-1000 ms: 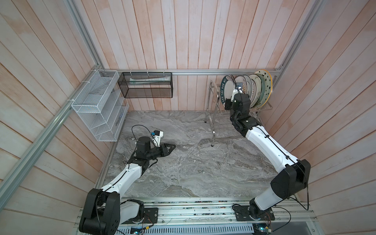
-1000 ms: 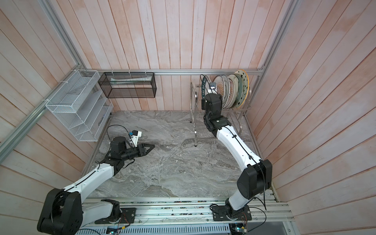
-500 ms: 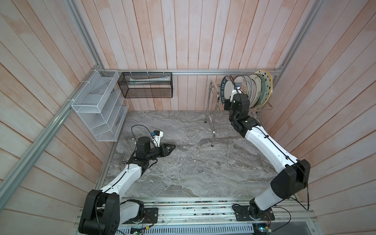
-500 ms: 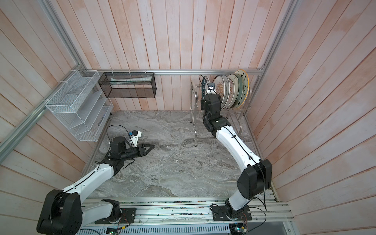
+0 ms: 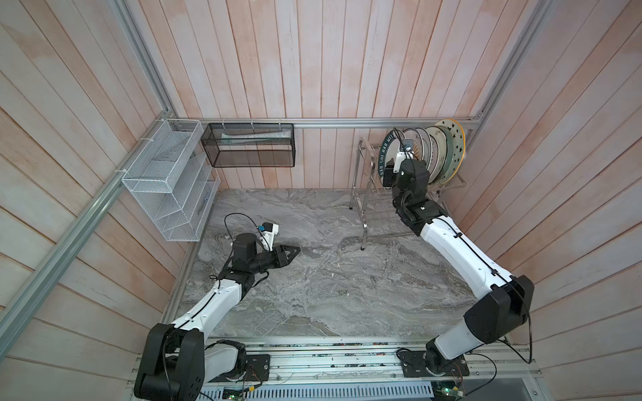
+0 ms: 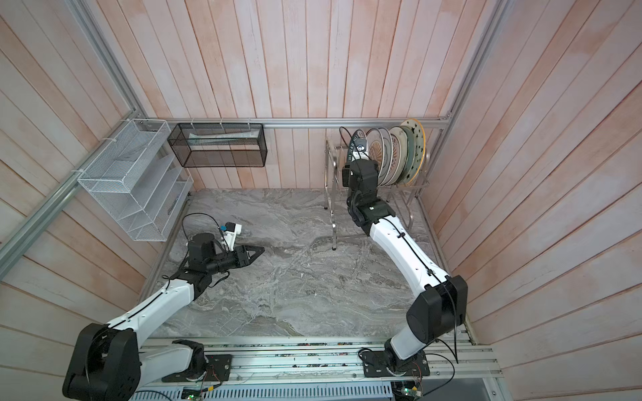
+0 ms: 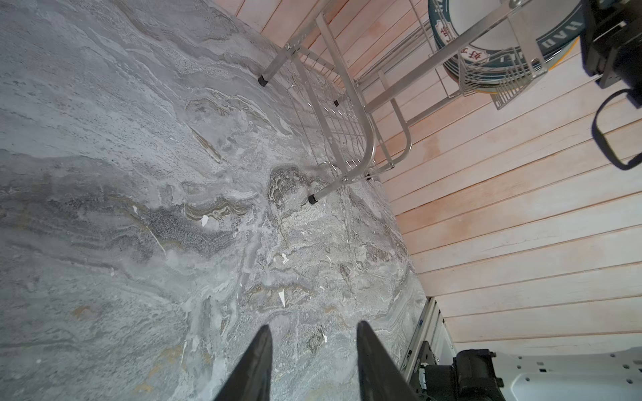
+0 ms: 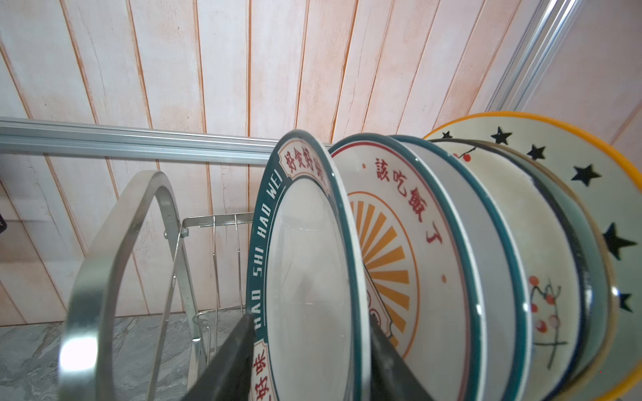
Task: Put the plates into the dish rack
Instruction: 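Lower the plate into the rack slot beside the sunburst plate with the right gripper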
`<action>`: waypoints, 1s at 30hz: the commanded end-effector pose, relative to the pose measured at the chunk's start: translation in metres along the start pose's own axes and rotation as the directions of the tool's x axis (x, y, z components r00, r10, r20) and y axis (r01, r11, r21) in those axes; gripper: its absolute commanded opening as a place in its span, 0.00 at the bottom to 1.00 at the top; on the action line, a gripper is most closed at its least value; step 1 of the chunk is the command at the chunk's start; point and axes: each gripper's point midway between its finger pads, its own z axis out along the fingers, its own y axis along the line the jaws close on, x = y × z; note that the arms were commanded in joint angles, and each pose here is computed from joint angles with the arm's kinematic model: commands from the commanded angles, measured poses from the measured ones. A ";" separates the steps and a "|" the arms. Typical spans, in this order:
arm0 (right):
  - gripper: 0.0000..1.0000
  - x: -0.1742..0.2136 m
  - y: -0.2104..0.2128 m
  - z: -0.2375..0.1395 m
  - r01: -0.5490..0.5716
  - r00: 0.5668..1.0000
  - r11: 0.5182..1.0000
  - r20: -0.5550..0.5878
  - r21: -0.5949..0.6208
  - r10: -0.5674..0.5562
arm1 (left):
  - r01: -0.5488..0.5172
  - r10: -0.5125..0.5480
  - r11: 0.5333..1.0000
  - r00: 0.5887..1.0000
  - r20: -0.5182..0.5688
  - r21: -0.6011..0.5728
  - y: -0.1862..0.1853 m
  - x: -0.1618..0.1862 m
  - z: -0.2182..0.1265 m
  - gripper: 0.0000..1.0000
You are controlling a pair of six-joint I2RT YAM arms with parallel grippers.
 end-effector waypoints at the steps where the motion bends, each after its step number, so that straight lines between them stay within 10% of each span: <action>1: 0.52 -0.022 -0.009 -0.012 -0.027 0.998 1.000 0.060 0.009 0.026 | -0.023 0.022 1.000 1.000 0.003 0.006 -0.005 -0.004 0.000 0.42; 30: 0.57 -0.056 -0.030 -0.060 -0.112 0.972 0.992 0.201 -0.064 0.123 | -0.076 0.082 0.995 0.990 0.116 -0.057 -0.016 -0.023 -0.022 0.65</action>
